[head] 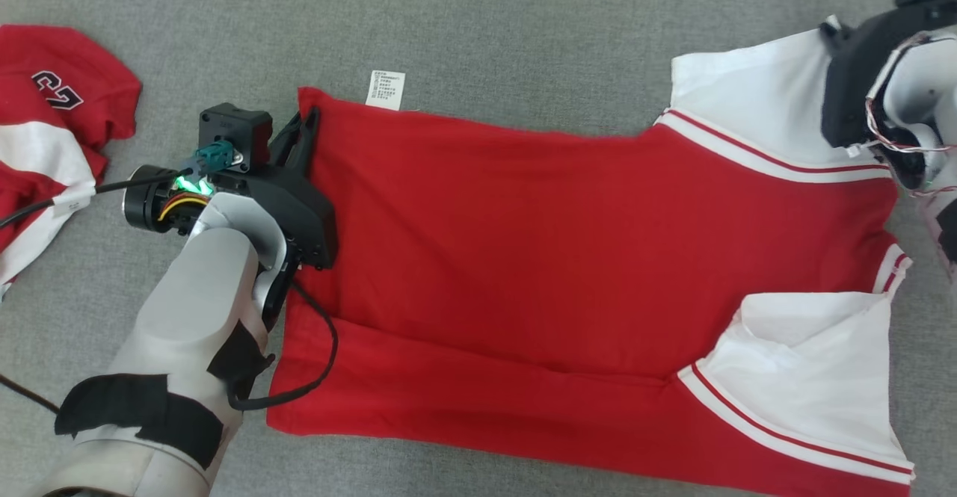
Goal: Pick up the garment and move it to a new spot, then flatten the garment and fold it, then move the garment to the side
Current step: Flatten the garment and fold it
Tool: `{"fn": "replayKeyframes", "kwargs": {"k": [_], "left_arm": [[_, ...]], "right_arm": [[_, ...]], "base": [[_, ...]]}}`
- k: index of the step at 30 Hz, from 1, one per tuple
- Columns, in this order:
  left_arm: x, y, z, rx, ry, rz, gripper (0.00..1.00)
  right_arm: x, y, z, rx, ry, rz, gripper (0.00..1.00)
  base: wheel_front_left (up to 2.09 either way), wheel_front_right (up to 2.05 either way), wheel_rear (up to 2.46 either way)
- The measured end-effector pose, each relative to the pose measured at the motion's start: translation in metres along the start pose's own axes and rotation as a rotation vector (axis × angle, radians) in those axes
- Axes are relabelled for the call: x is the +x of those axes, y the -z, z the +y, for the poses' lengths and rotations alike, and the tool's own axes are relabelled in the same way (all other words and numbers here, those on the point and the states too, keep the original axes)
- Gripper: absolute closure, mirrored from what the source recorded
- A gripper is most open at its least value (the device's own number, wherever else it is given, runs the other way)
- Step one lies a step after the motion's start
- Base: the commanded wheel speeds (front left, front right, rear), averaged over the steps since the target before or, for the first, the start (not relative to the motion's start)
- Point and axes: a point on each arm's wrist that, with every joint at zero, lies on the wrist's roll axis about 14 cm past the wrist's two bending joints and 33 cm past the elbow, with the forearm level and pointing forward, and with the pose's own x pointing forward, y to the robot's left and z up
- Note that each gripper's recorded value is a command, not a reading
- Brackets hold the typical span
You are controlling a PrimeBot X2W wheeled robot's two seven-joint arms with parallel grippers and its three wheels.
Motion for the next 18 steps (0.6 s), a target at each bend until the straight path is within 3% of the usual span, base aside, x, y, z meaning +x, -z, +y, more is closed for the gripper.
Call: {"fn": "replayKeyframes", "kwargs": {"k": [7, 18], "left_arm": [[-0.012, -0.007, 0.005, -0.016, -0.019, -0.042, 1.0], [-0.044, -0.014, 0.002, -0.019, -0.023, -0.129, 1.0]], "right_arm": [[-0.021, -0.023, -0.013, 0.038, 0.047, -0.168, 1.0], [-0.076, -0.021, -0.012, 0.088, 0.045, -0.365, 1.0]], "base": [[0.0, 0.0, 0.0], [0.0, 0.0, 0.0]]}}
